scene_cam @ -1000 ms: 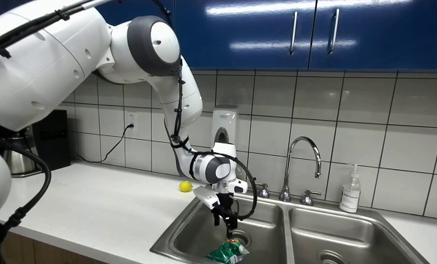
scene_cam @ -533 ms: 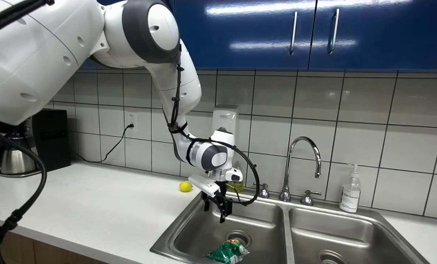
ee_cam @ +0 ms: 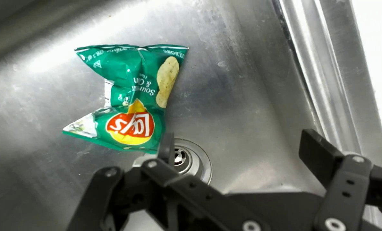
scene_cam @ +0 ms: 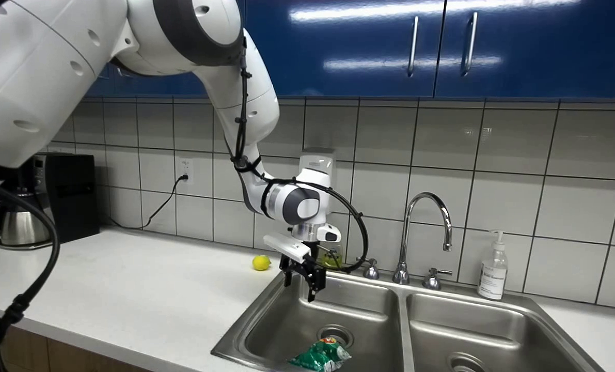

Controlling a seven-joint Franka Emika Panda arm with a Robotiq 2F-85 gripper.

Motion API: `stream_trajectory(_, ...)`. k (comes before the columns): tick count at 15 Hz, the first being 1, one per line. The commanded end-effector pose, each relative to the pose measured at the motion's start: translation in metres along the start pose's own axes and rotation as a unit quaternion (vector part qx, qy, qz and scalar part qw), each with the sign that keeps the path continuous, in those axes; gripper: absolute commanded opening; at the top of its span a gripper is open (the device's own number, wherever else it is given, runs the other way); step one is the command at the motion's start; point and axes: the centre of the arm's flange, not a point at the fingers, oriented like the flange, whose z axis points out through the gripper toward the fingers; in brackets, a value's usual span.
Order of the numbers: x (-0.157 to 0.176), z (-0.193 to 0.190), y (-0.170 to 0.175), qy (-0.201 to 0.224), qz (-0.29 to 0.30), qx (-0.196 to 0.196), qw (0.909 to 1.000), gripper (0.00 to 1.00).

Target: Put the chip packet inside the sink

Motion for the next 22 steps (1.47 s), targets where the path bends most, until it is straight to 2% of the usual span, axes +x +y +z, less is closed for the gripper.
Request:
stream_trajectory(1,-0.032,-0.034,-0.004,-0.008,-0.011,-0.007,0.9999,1.0)
stream_trajectory(13,-0.148,-0.083,-0.018,-0.07,-0.039,-0.026,0.9964,1.0)
stream_trajectory(22,-0.21,-0.11,-0.017,-0.097,-0.046,-0.042,0.9933,1.0)
